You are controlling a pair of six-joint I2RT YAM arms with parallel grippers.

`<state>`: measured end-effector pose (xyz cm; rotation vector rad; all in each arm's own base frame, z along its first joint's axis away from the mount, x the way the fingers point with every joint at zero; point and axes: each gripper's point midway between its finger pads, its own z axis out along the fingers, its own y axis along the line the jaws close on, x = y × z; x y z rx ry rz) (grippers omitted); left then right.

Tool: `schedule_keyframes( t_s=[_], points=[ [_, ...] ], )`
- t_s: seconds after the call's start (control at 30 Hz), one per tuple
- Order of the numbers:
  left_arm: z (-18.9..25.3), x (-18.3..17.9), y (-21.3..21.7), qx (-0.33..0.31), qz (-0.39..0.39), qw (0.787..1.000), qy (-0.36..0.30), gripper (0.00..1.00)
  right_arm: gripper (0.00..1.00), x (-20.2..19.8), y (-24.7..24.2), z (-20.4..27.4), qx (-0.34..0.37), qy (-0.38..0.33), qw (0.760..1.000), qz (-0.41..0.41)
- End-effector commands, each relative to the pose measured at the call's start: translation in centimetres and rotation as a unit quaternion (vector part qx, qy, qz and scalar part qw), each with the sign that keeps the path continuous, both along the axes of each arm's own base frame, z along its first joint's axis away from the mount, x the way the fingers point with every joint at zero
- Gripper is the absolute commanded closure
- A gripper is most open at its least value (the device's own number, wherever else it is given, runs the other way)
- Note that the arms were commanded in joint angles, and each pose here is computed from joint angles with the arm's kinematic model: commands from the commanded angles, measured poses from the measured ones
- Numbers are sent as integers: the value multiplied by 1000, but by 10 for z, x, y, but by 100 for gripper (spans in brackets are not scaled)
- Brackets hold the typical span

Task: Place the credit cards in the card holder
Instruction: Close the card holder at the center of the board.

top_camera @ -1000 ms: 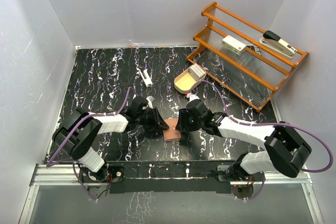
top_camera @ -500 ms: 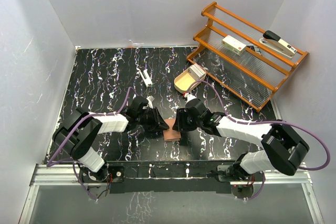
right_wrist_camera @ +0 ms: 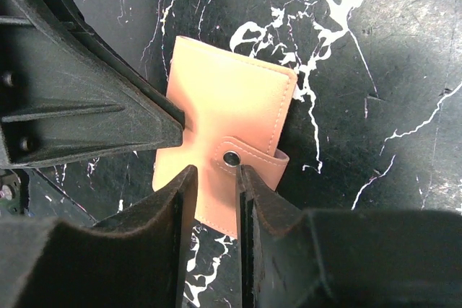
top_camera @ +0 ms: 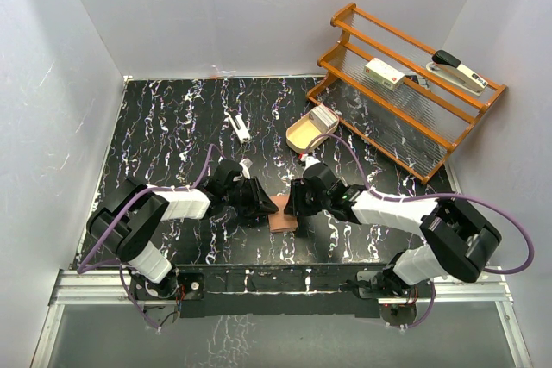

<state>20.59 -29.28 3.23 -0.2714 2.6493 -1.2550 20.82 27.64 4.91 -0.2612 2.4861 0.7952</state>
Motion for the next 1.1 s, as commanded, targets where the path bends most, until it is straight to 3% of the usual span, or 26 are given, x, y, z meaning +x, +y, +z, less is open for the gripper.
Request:
schedule_keyframes(
  t_s=[0.0,0.5,1.07],
  points=[
    [-17,-11,7,26,-3,999,22,79,76,10,7,12,23,-23,999,-2],
    [-27,-10,18,74,0,997,34,79,79,24,-13,26,-14,-42,998,-48],
    [-26,-9,13,72,-4,997,38,79,81,17,13,15,29,-21,999,13]
  ],
)
